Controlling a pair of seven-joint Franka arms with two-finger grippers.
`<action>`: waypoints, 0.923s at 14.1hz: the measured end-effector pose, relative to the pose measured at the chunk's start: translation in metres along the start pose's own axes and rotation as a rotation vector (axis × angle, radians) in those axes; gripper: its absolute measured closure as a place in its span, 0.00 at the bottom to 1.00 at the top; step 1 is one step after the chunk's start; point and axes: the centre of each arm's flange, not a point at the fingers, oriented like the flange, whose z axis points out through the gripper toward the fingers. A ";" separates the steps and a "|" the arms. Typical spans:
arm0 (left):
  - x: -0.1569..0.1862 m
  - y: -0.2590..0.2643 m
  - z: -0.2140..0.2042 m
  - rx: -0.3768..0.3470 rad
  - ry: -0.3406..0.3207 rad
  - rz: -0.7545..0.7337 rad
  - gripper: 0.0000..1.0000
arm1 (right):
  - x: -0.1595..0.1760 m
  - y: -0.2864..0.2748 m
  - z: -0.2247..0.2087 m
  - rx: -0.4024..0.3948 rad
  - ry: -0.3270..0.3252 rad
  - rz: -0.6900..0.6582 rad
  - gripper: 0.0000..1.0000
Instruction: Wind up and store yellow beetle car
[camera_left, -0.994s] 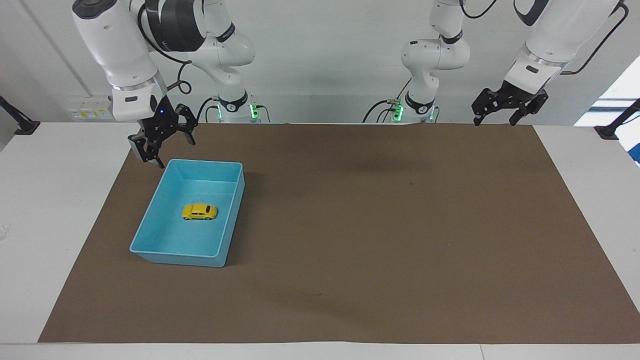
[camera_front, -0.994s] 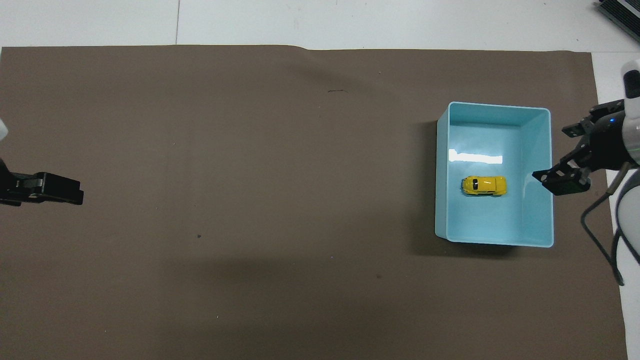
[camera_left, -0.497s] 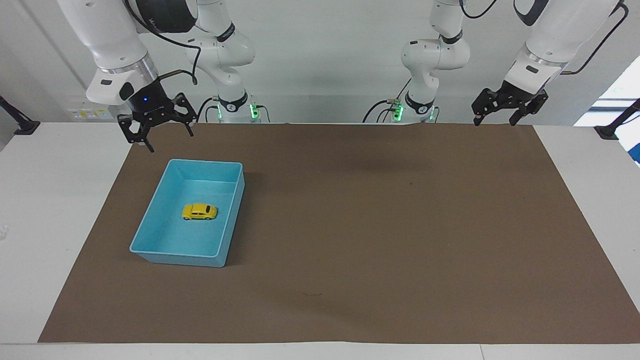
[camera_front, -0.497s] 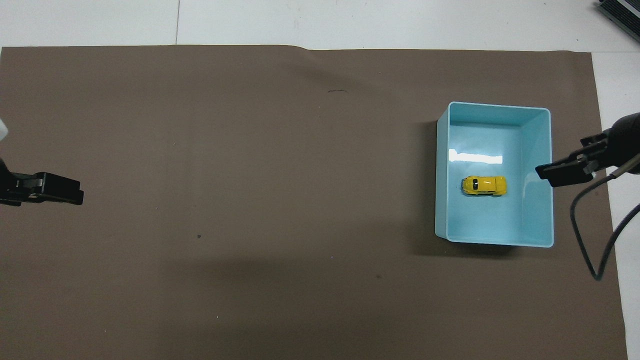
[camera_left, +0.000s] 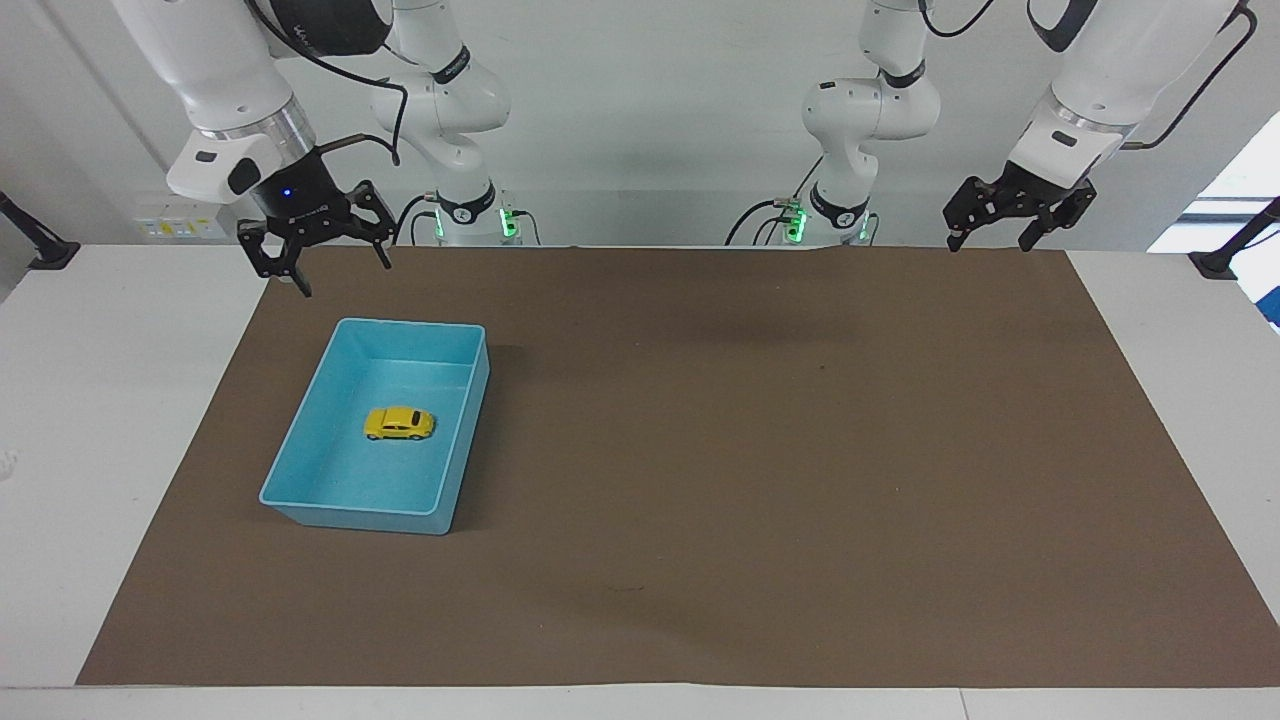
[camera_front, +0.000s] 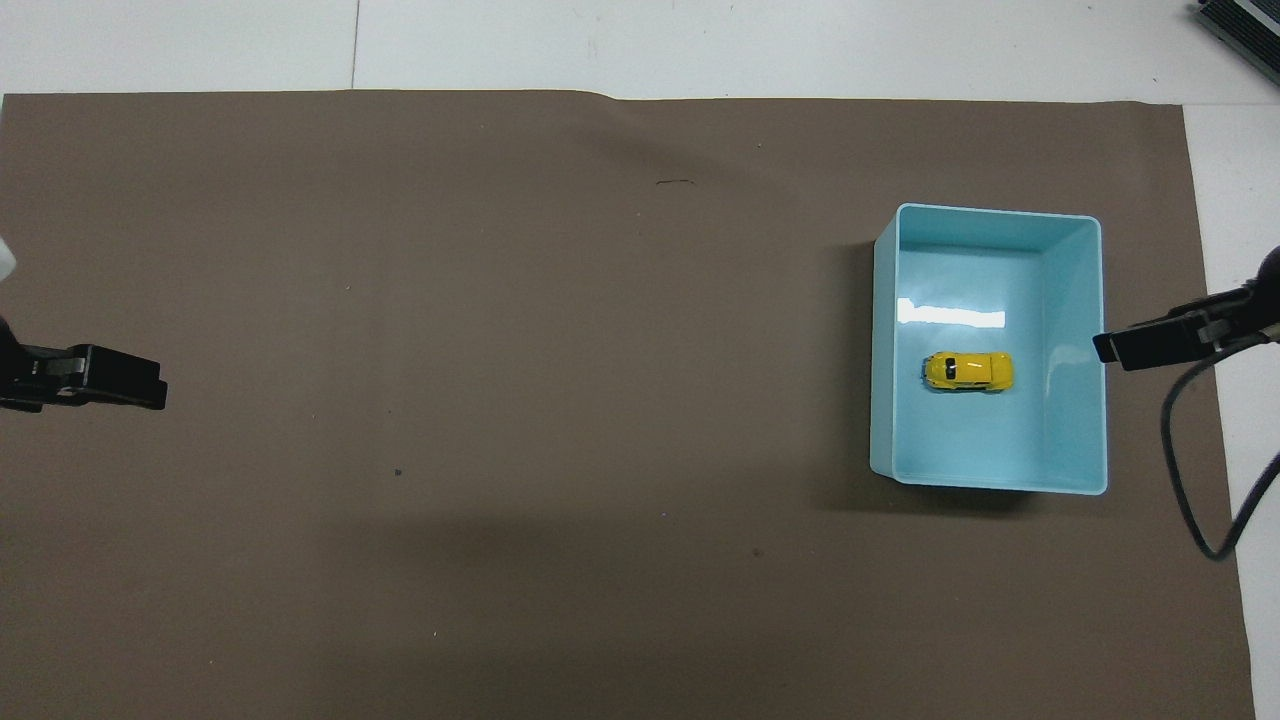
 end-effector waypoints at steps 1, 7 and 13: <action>0.000 0.000 0.000 0.000 0.000 0.000 0.00 | -0.003 0.005 -0.001 0.003 -0.008 0.054 0.00; 0.000 0.000 0.000 0.000 0.000 0.000 0.00 | -0.006 0.008 -0.010 0.001 0.000 0.224 0.00; 0.000 0.000 0.000 0.000 0.000 0.000 0.00 | -0.011 0.004 -0.007 -0.060 -0.055 0.329 0.00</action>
